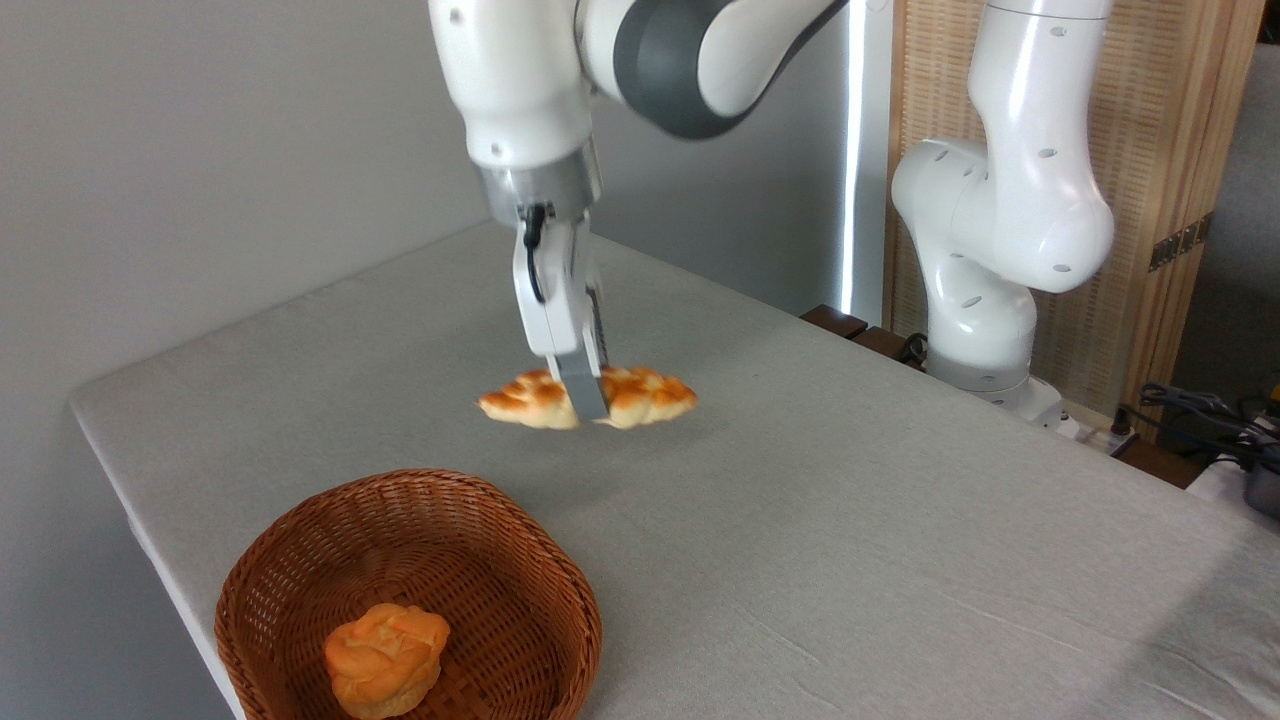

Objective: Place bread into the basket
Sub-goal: 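Lift the roll and carry it over the wicker basket, then lower the roll into the basket beside the round bun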

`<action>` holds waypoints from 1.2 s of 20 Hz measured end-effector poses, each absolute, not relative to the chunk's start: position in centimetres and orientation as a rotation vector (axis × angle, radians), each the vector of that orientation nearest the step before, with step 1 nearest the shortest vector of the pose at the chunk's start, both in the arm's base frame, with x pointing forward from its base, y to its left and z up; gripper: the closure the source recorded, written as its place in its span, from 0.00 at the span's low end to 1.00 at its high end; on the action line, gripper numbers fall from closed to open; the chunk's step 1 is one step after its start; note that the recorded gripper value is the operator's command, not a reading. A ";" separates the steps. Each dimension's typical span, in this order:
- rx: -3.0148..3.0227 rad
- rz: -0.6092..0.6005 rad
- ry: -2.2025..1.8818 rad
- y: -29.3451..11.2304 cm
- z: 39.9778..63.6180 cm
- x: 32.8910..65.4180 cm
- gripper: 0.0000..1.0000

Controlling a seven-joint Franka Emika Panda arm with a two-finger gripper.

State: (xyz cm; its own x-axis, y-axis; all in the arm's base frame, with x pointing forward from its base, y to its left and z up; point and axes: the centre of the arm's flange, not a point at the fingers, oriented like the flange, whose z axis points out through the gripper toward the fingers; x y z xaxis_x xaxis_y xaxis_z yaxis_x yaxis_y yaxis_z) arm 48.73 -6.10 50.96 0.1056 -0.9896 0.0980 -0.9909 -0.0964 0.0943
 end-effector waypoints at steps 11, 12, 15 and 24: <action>2.567 0.480 -1.712 -2.6 54.3 55.1 0.52; 2.610 0.508 -1.642 -2.8 54.2 56.0 0.49; 2.702 0.567 -1.449 -3.4 53.4 58.4 0.15; 2.769 0.554 -1.330 -6.5 47.9 61.8 0.00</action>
